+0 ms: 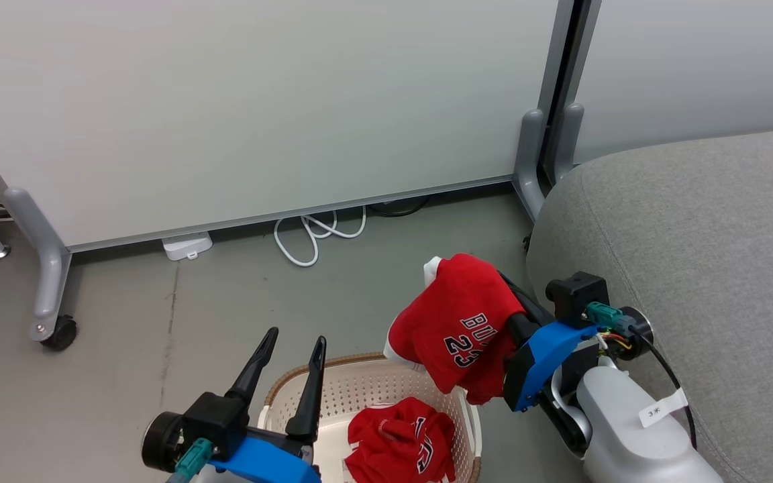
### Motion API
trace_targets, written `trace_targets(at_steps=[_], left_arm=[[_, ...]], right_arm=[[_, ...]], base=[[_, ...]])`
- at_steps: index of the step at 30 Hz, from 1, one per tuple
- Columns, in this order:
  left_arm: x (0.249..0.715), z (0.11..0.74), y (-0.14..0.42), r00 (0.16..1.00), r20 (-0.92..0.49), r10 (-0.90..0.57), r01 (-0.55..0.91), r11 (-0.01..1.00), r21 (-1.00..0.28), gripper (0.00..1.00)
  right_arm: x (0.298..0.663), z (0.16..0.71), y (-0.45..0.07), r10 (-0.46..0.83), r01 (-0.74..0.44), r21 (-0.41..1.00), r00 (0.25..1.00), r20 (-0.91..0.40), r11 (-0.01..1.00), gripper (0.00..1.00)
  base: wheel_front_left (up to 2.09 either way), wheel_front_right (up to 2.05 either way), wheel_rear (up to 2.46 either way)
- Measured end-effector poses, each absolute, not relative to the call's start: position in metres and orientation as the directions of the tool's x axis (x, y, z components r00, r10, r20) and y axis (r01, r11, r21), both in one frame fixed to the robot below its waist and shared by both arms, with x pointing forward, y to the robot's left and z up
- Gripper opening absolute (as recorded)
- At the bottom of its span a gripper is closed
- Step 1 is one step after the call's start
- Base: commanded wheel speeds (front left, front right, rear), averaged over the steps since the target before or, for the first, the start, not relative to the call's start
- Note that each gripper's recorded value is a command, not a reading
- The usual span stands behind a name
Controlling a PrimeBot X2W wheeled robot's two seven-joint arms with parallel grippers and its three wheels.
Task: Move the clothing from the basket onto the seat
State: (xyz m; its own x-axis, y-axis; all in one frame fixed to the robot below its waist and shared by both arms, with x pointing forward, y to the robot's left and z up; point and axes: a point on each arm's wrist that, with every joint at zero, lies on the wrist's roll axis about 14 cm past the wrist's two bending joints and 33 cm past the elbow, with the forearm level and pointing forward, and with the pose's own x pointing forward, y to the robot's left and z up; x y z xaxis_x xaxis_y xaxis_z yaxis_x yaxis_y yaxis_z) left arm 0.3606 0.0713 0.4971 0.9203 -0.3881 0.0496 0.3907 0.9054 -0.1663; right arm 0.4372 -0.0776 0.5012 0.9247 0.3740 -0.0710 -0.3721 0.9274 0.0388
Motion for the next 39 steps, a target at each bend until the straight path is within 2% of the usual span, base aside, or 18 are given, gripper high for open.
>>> trace_targets(at_steps=[8, 19, 39], left_arm=[[0.359, 0.496, 0.083, 0.937, 0.051, -0.344, 0.348, 0.922, -0.169, 1.0], [0.362, 0.497, 0.073, 0.931, 0.056, -0.361, 0.365, 0.915, -0.173, 1.0], [0.376, 0.496, -0.008, 0.819, 0.06, -0.571, 0.571, 0.799, -0.189, 1.0]], right_arm=[[0.437, 0.503, -0.079, 0.368, -0.366, 0.04, 0.928, -0.063, 0.93, 0.0], [0.435, 0.504, -0.088, 0.348, -0.345, 0.046, 0.936, -0.056, 0.937, 0.0], [0.41, 0.505, -0.163, 0.158, -0.155, 0.064, 0.987, -0.042, 0.986, 0.0]], base=[[0.0, 0.0, 0.0], [0.0, 0.0, 0.0], [0.0, 0.0, 0.0]])
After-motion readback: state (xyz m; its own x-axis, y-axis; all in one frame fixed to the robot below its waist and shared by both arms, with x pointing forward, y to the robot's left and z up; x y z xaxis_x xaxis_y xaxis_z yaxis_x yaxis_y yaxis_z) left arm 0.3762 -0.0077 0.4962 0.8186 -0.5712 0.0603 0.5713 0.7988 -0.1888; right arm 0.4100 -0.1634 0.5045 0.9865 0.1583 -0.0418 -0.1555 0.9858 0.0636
